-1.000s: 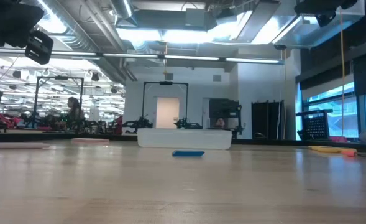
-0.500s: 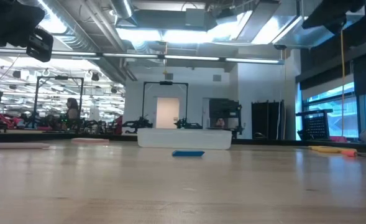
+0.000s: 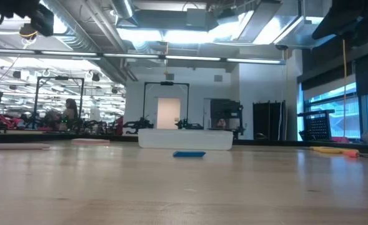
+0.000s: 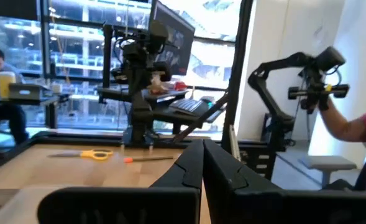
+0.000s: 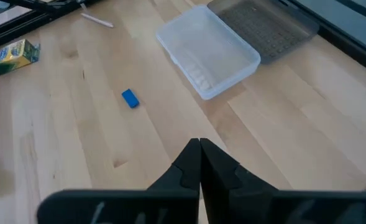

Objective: Pack school essentials
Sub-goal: Put the yellow scissors into the black supply box

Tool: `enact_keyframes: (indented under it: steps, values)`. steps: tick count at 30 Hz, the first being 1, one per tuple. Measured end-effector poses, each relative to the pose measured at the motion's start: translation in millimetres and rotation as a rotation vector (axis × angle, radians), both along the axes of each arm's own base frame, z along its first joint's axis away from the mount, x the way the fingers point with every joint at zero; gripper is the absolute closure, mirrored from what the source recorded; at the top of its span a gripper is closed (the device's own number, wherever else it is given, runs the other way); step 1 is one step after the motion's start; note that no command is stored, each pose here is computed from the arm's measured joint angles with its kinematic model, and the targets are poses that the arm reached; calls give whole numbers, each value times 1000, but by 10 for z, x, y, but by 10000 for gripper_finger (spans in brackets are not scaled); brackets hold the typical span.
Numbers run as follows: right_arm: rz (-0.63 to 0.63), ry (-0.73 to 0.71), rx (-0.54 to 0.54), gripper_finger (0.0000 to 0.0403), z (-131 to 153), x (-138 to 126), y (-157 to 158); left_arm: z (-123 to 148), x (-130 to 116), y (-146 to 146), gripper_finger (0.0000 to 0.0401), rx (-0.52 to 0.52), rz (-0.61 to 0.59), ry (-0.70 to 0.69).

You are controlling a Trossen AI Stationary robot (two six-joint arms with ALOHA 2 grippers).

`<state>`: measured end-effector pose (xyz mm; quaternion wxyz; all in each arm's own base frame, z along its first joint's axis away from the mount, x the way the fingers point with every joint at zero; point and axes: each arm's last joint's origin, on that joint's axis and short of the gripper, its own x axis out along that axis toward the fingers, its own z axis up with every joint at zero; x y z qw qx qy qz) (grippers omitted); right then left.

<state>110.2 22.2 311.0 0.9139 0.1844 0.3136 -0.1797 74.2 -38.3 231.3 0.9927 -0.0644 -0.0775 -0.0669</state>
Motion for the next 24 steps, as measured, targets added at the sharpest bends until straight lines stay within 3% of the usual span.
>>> enact_keyframes:
  steps: [7, 14, 20, 24]
  values:
    - [1, 0, -3, 399, 0, 0, -1, 455, 102, -66, 401, 41, 26, 41]
    - [12, 4, -28, 399, 1, 0, -3, 681, 499, -259, 401, 126, 70, 170]
    - [44, 15, -62, 399, 0, 2, -1, 907, 869, -325, 401, 72, -6, 211]
    - [76, 24, -29, 399, -4, 4, 12, 902, 1080, -267, 401, 27, 39, 321]
